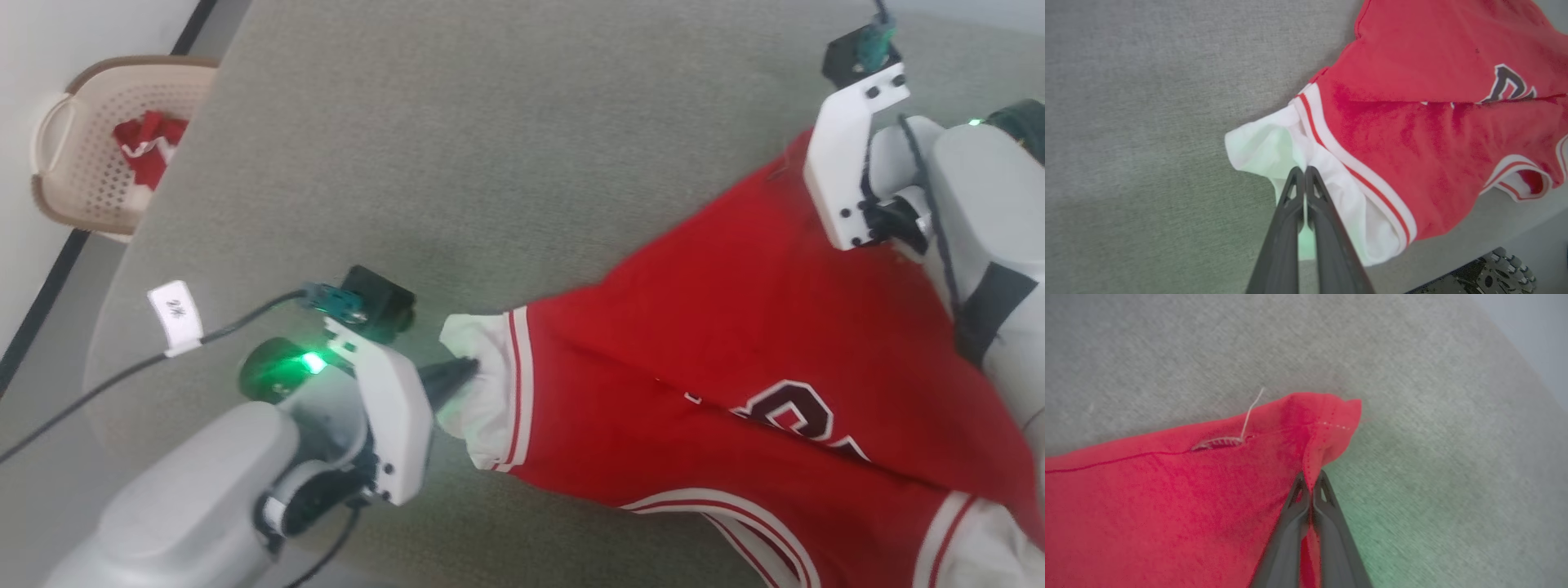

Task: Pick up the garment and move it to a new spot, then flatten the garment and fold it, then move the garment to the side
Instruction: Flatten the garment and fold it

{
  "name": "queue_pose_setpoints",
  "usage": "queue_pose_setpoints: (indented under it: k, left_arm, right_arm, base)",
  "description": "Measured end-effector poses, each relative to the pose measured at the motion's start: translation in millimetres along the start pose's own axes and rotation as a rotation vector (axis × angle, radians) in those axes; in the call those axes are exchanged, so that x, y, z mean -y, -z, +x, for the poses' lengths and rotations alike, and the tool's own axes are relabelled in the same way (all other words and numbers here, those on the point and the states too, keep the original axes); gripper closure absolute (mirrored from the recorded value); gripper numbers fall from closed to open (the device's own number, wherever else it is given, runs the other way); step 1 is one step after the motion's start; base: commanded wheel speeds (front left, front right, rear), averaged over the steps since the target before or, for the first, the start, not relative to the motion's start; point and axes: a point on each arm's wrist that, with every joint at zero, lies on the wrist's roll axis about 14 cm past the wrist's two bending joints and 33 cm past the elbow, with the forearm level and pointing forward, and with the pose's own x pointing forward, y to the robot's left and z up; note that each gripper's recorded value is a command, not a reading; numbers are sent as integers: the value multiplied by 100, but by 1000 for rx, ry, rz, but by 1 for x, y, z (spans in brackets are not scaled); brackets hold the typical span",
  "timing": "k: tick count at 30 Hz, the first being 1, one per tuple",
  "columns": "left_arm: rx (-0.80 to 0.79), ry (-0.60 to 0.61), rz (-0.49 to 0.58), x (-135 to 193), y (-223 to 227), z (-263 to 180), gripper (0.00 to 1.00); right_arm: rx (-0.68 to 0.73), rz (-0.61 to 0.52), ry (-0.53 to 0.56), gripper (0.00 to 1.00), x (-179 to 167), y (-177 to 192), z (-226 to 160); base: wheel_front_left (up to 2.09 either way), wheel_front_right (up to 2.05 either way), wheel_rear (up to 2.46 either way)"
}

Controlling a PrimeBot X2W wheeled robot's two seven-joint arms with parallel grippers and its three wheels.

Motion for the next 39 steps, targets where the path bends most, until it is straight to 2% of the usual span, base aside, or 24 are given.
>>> queue_pose_setpoints:
  k: [4, 9, 20, 32, 39]
  left_arm:
    - [9, -36, 13, -12, -7, -3, 100]
    - [45, -95, 82, -28, -42, -14, 100]
    - [226, -198, 273, -34, -182, -57, 100]
    - [531, -259, 393, 0, -329, -115, 100]
    - [696, -261, 442, 20, -388, -118, 100]
  right_arm:
    - [58, 16, 41, 100, 20, -6, -13]
    - [177, 26, 66, 100, 33, -28, -44]
    - [462, 71, 188, 100, 85, -68, -153]
    - [750, 115, 345, 100, 125, -104, -281]
    - [871, 119, 424, 100, 148, -123, -298]
  base:
    - [0, 0, 0]
    - [0, 0, 0]
    - [0, 0, 0]
    - [0, 0, 0]
    - [0, 0, 0]
